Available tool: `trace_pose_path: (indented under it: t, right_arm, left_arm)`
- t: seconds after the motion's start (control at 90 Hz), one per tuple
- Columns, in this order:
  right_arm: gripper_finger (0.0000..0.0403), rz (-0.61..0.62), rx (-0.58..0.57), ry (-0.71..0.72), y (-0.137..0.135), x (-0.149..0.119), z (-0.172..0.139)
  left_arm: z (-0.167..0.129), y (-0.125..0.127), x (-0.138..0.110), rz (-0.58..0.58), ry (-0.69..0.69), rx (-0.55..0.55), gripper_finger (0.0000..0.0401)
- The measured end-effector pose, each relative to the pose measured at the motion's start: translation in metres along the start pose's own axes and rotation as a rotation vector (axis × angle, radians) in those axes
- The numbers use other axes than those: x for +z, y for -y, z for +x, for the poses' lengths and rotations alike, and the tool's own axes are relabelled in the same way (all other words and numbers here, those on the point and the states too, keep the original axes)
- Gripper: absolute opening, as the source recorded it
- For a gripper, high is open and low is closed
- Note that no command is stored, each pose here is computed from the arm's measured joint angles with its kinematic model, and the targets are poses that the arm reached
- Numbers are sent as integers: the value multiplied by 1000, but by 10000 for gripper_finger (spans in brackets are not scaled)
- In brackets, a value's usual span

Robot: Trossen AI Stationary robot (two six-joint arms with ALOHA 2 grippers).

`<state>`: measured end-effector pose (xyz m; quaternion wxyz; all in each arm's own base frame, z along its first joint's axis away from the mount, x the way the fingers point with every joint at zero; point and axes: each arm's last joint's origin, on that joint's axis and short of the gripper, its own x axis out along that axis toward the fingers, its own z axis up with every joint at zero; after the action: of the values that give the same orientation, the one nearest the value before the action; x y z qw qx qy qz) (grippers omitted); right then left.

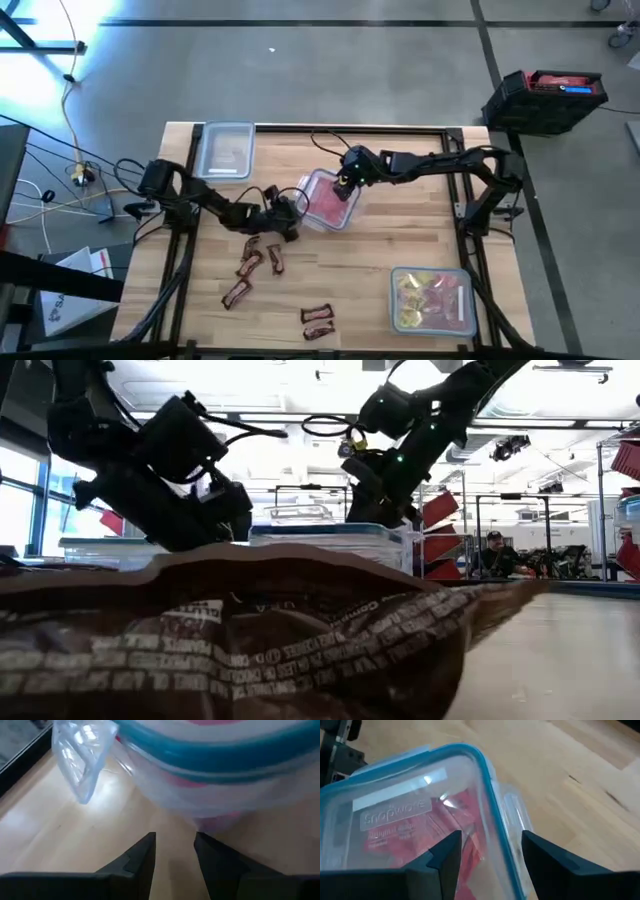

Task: Sort candy
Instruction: Open the transparent bin

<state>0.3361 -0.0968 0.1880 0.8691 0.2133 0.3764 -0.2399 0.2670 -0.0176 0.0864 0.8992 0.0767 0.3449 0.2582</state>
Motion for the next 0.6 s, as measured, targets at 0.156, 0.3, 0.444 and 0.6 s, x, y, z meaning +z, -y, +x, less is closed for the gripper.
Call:
trace_pose_path:
  t: [0.156,0.3,0.444,0.6]
  right_arm:
    - [177,-22,-10,55,-1,7,-16]
    - [177,-47,-19,130,-9,13,-40]
    - [177,-102,18,72,-28,-1,-63]
    - [177,-182,16,-102,-48,-32,-84]
  left_arm:
    - [-17,-7,-1,15,-87,5,126]
    - [-23,-12,8,-31,-32,36,126]
    - [-19,-12,11,-69,11,66,126]
    - [-13,-7,10,-64,29,37,126]
